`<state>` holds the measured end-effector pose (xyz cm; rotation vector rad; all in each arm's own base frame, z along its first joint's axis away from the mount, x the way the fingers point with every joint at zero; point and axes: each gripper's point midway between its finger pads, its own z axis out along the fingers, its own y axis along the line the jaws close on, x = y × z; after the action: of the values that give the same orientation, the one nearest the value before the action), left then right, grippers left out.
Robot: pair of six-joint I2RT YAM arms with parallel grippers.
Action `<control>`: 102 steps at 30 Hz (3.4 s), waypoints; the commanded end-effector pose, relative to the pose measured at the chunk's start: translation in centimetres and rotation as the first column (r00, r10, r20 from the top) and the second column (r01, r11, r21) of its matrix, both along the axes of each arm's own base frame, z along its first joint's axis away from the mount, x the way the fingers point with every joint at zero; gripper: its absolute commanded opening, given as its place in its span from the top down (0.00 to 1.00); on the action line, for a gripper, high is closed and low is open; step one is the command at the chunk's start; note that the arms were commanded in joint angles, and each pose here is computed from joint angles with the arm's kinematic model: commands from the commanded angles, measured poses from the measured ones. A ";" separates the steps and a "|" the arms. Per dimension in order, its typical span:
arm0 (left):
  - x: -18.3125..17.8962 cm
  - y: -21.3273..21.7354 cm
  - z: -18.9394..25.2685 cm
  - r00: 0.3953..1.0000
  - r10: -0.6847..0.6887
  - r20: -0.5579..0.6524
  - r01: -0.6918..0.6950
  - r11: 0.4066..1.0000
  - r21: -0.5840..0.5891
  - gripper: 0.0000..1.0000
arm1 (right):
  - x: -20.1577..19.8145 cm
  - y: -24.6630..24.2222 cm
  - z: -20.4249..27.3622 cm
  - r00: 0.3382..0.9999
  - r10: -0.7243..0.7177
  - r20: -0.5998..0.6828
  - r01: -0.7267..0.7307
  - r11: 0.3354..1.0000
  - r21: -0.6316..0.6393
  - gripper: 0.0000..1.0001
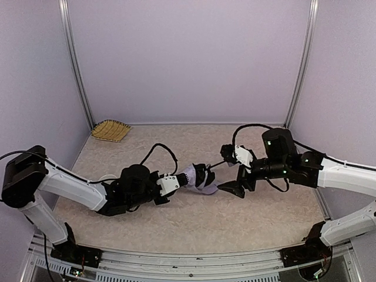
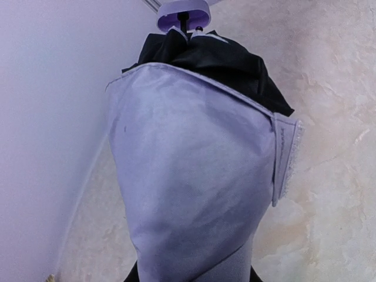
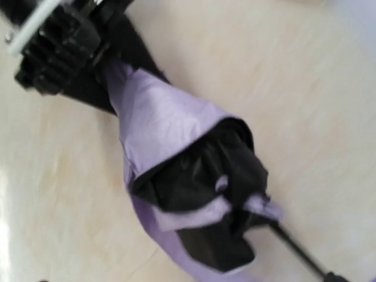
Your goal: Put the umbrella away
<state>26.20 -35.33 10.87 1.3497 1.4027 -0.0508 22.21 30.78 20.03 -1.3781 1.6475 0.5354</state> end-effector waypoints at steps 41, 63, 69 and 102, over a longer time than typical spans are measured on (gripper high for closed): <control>0.0 1.7 27.8 0.934 0.141 0.328 -0.073 0.974 -0.212 1.00 | 0.9 8.7 -2.8 0.987 -0.104 -0.119 0.143 0.911 0.387 0.78; 3.3 5.2 33.3 0.975 0.113 0.192 -0.008 0.878 -0.479 1.00 | -5.8 11.0 -5.3 0.962 0.175 -0.212 -0.089 0.927 0.364 1.00; -3.6 3.7 39.8 0.962 -0.178 0.207 0.265 0.791 -0.551 1.00 | -2.9 8.3 -10.8 0.951 0.096 -0.295 0.012 0.939 0.343 1.00; -11.4 -2.6 5.6 0.550 -0.380 -0.744 0.306 0.920 -0.244 1.00 | -1.1 8.6 22.6 0.616 0.113 0.780 -0.358 0.922 0.149 1.00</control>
<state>14.56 -39.35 25.63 1.5600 1.3663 -0.9582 23.11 39.70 34.97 -1.5671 0.8567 0.4668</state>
